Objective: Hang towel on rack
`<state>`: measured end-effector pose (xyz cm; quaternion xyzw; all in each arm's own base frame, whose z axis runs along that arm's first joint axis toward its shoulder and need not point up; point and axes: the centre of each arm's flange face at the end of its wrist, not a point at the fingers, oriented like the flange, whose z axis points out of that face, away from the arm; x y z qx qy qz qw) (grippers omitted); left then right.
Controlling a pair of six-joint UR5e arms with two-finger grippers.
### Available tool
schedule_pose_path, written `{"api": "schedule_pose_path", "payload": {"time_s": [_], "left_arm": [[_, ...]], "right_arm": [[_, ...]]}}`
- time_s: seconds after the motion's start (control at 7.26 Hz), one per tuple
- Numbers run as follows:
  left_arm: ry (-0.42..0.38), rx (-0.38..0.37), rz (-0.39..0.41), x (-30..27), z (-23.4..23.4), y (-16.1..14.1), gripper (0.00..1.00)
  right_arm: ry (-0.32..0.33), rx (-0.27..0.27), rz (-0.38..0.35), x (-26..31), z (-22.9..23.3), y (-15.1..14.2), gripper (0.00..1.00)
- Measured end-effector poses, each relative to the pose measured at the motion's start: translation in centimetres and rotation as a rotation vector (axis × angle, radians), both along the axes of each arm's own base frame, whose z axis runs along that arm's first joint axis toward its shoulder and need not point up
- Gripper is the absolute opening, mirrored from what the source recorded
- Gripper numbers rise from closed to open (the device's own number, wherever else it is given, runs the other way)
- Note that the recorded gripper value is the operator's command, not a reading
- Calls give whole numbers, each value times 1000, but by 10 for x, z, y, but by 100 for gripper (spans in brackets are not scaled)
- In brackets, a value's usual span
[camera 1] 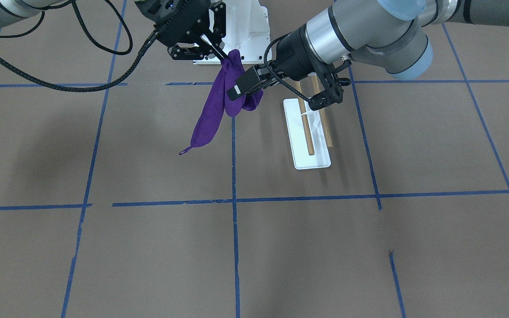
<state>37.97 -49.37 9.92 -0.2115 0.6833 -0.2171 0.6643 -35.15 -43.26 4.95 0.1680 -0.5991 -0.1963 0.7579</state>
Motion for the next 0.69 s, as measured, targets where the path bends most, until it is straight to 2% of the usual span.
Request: {"api": "schedule_pose_path", "payload": {"time_s": [0.41, 0.69], "left_arm": [[10, 11, -3, -1, -1, 0, 0], [15, 20, -4, -1, 0, 0, 0]], "right_arm": [[-2, 1, -6, -2, -1, 2, 0], [-3, 2, -6, -1, -1, 3, 99]]}}
